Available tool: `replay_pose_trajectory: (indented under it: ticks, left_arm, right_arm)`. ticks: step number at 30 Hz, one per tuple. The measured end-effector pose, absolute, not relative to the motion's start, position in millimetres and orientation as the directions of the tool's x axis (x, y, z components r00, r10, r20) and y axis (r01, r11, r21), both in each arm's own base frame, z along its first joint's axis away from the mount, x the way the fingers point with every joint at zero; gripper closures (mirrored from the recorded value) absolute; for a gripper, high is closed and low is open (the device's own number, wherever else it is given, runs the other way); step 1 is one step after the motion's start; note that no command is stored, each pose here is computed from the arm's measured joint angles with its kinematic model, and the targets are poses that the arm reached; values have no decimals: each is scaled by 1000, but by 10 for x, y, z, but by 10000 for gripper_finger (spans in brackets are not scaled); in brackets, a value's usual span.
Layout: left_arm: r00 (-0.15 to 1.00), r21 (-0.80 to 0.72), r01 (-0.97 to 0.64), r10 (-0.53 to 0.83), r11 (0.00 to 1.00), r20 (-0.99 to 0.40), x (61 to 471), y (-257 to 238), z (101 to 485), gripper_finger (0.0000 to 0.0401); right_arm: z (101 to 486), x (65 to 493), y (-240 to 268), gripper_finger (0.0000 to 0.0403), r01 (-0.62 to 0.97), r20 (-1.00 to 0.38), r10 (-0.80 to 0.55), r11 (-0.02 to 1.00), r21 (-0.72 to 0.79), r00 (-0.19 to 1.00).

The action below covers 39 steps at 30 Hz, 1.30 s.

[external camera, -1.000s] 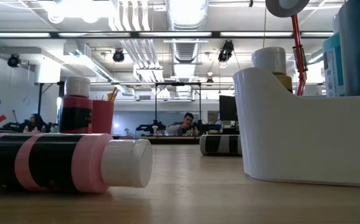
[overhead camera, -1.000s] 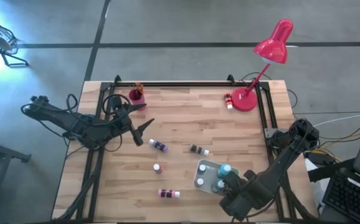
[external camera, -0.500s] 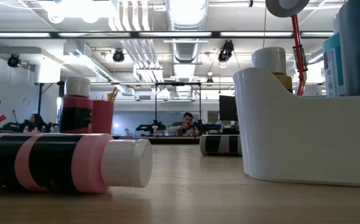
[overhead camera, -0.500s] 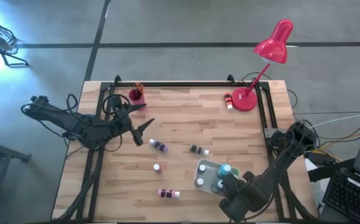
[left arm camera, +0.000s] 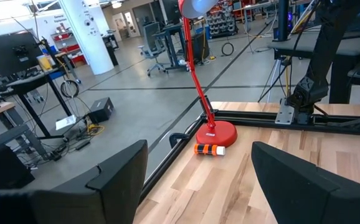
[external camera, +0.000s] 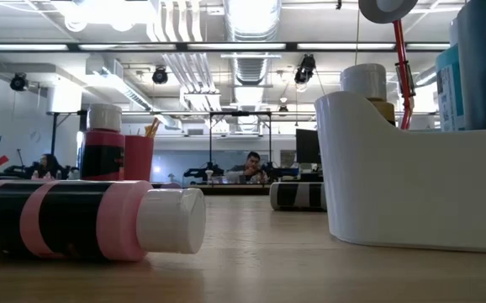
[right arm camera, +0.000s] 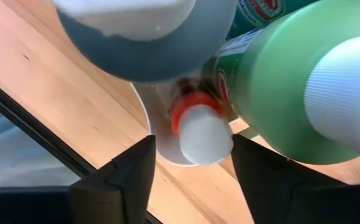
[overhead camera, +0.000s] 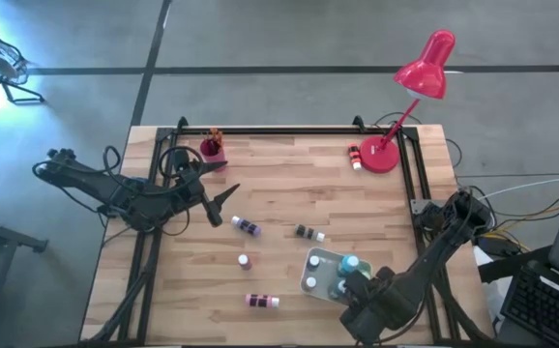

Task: Pick & Place Paint Supplies
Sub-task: Put the orange paint bottle into the white bin

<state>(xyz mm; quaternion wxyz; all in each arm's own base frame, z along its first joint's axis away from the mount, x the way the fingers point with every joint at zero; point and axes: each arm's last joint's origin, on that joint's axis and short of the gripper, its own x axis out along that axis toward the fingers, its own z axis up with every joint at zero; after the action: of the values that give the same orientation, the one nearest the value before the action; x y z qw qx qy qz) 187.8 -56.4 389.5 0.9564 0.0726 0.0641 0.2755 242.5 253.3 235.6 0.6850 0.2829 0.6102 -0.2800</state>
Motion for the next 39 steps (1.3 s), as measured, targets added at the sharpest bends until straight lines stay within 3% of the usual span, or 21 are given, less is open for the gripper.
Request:
replay_pose_trajectory:
  ticks: [6,13,20,25,34,39]
  left_arm:
    - [840,174,-518,536,838,-83,1878,-564,3895,110]
    - [840,174,-517,536,838,-83,1878,-565,3894,110]
    - [840,174,-517,536,838,-83,1878,-565,3894,110]
    - [840,174,-518,536,838,-83,1878,-564,3894,110]
    - [840,174,-518,536,838,-83,1878,-564,3894,110]
    - [840,174,-517,536,838,-83,1878,-564,3894,110]
  right_arm:
    - [2465,2445,2570,175,687,-995,15,722,79,99]
    - [2959,2537,2629,163,595,-969,95,774,217,229]
    - [3427,2639,2437,173,541,-920,-26,815,206,390]
    - [3591,2830,2181,193,480,-897,-70,862,166,437]
    - [3530,3161,1329,229,532,-932,-245,844,-68,268]
    - [3595,3148,1101,247,536,-949,-216,842,-62,230]
